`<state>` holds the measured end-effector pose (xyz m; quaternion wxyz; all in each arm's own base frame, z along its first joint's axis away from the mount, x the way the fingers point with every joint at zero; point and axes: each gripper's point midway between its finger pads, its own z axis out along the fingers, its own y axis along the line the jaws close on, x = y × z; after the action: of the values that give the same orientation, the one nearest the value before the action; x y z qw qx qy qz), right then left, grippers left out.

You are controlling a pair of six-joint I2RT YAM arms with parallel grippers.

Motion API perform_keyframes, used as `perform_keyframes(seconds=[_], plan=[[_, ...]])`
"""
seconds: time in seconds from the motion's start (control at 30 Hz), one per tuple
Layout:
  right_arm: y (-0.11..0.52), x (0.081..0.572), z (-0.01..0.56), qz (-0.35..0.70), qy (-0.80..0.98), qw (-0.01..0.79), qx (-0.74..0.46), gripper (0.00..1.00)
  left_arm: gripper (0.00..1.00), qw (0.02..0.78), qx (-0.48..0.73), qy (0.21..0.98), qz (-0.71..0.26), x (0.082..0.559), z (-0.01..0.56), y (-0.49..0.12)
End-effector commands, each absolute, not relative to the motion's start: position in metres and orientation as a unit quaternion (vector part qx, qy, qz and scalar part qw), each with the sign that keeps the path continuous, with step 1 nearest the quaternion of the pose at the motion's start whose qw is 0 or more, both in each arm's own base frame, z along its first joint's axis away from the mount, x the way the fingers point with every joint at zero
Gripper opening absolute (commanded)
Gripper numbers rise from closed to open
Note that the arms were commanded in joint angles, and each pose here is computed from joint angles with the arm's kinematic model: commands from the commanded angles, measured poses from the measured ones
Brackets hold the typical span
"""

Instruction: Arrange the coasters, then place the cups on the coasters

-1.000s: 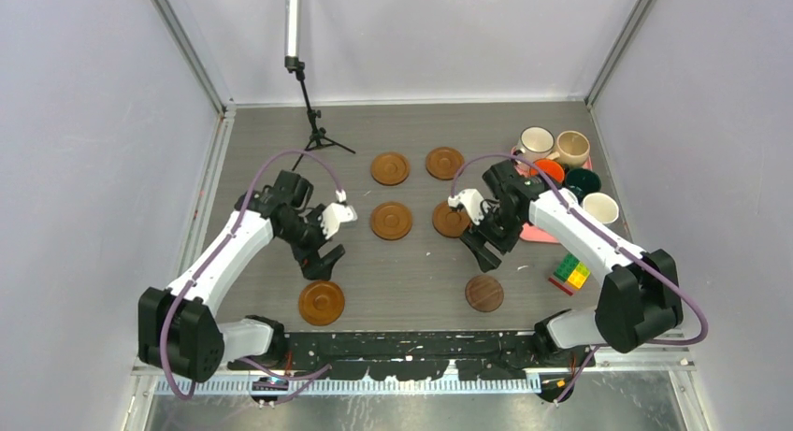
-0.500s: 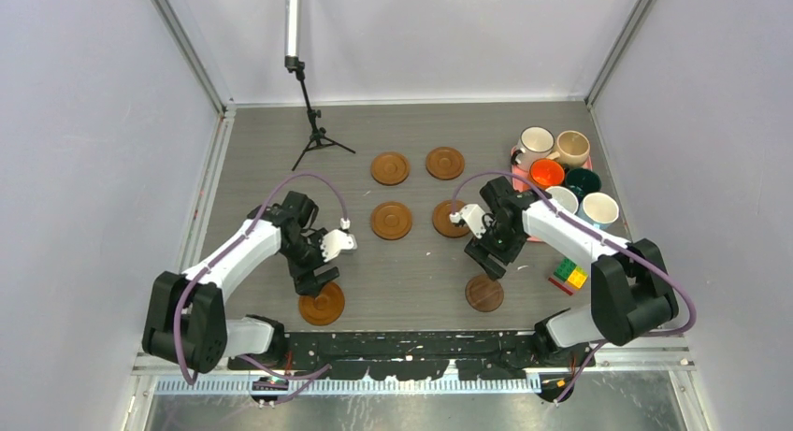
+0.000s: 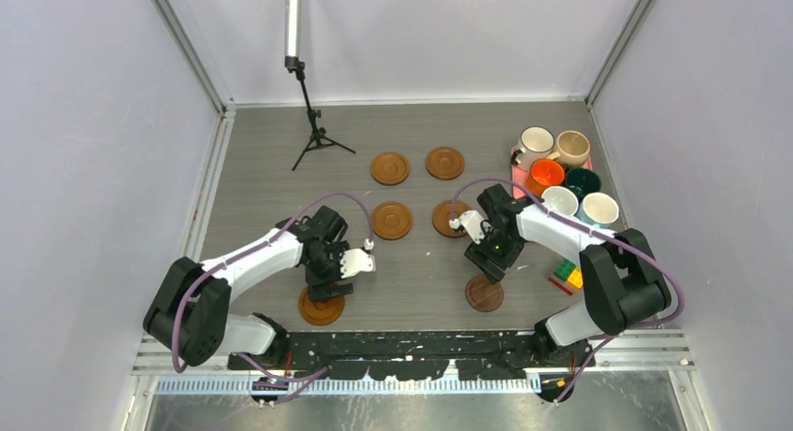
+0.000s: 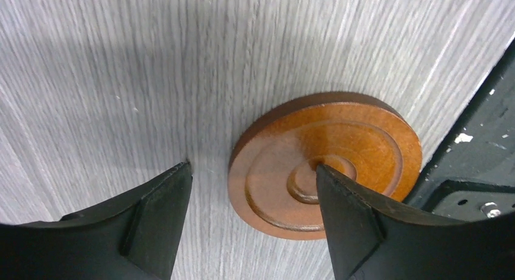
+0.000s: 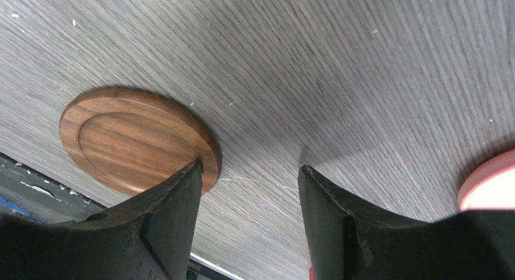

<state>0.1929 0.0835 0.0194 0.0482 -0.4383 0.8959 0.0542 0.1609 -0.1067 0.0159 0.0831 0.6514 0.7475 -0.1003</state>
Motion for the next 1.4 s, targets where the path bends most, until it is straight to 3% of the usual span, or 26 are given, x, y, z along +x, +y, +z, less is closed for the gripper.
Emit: perform_keyframes(seconds=[0.0, 0.3, 0.63, 1.07, 1.37], plan=[[0.090, 0.198, 0.014, 0.049, 0.896, 0.065, -0.435, 0.63, 0.75, 0.110, 0.659, 0.737, -0.100, 0.174, 0.014, -0.131], [0.096, 0.205, 0.010, 0.042, 0.902, 0.073, -0.424, 0.58, 0.68, 0.162, 0.673, 0.709, -0.133, 0.185, 0.024, -0.210], [0.099, 0.205, 0.016, 0.048, 0.908, 0.074, -0.409, 0.49, 0.67, 0.183, 0.694, 0.679, -0.153, 0.190, 0.026, -0.275], [0.110, 0.213, 0.018, 0.065, 0.909, 0.066, -0.406, 0.42, 0.68, 0.199, 0.683, 0.682, -0.169, 0.207, 0.032, -0.310], [0.114, 0.213, 0.018, 0.077, 0.909, 0.067, -0.405, 0.42, 0.79, 0.225, 0.664, 0.692, -0.172, 0.200, 0.068, -0.295]])
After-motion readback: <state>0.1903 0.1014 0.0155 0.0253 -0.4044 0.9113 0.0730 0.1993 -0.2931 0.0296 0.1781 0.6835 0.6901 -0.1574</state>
